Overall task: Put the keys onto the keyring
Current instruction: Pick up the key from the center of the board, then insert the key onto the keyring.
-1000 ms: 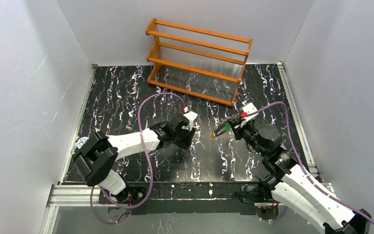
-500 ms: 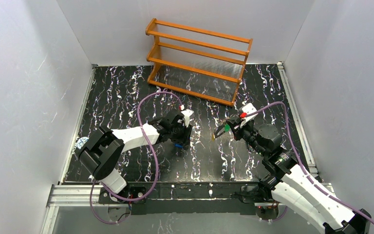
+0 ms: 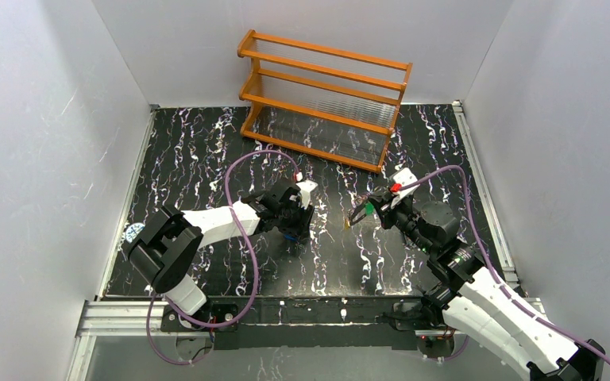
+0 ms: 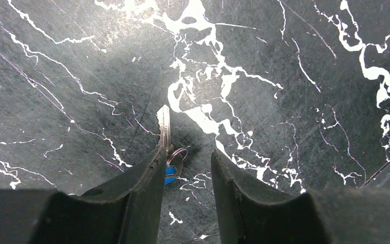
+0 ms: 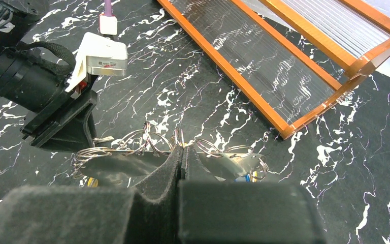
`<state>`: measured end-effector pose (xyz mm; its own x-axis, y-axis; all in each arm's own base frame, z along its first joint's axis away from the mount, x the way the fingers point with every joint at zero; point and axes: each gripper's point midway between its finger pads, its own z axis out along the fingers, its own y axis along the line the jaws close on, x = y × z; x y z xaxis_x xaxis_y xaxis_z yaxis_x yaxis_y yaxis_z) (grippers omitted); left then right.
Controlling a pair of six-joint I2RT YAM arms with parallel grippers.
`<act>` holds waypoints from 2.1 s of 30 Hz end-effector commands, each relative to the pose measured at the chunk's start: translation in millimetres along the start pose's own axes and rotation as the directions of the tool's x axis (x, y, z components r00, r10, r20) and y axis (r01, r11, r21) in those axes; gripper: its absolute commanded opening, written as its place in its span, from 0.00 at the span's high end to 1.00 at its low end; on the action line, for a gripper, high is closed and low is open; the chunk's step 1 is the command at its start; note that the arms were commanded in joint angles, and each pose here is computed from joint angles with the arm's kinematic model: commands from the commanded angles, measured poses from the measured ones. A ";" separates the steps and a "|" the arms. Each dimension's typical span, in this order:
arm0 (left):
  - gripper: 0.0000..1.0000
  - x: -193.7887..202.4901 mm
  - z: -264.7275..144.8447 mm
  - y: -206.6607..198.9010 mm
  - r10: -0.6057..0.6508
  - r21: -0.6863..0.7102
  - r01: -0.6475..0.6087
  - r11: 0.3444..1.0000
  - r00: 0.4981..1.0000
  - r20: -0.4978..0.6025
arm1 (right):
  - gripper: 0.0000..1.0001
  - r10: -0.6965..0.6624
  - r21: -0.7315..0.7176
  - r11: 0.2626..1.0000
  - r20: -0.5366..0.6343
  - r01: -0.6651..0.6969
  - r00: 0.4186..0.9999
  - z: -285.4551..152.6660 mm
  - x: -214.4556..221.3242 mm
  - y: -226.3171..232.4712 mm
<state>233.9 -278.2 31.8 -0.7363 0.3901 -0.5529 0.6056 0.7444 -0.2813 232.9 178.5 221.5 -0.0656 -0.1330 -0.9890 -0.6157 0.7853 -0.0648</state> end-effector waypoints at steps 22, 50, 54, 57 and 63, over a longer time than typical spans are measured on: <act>1.00 5.2 -11.9 8.5 0.063 -0.034 -0.063 0.997 0.998 -0.007 | 0.99 -0.011 -0.020 1.000 0.095 0.013 0.995 3.8 -26.6 1.9; 1.00 -81.1 -152.8 -43.4 0.194 0.028 -0.226 0.974 0.886 0.421 | 0.99 -0.098 -0.512 0.856 -0.028 0.070 0.995 41.5 -2.0 84.8; 1.00 -79.1 -152.0 -60.7 0.176 0.119 -0.256 0.959 0.872 0.457 | 0.99 -0.102 -0.536 0.841 -0.030 0.070 0.994 45.3 2.9 91.1; 1.00 -76.7 -148.4 -66.0 0.176 0.134 -0.267 0.954 0.865 0.469 | 0.99 -0.114 -0.565 0.821 -0.023 0.081 0.993 44.8 6.7 101.3; 1.00 -66.5 -131.6 -77.4 0.215 0.136 -0.301 0.944 0.872 0.440 | 0.99 -0.165 -0.585 0.802 -0.021 0.122 0.986 44.8 16.0 115.9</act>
<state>205.5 -278.4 195.5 -0.3981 0.2512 -0.8823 0.8076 0.5520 -0.2073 192.7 278.1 161.5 -0.1053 -0.3317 -0.9375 -0.9546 0.2978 0.0018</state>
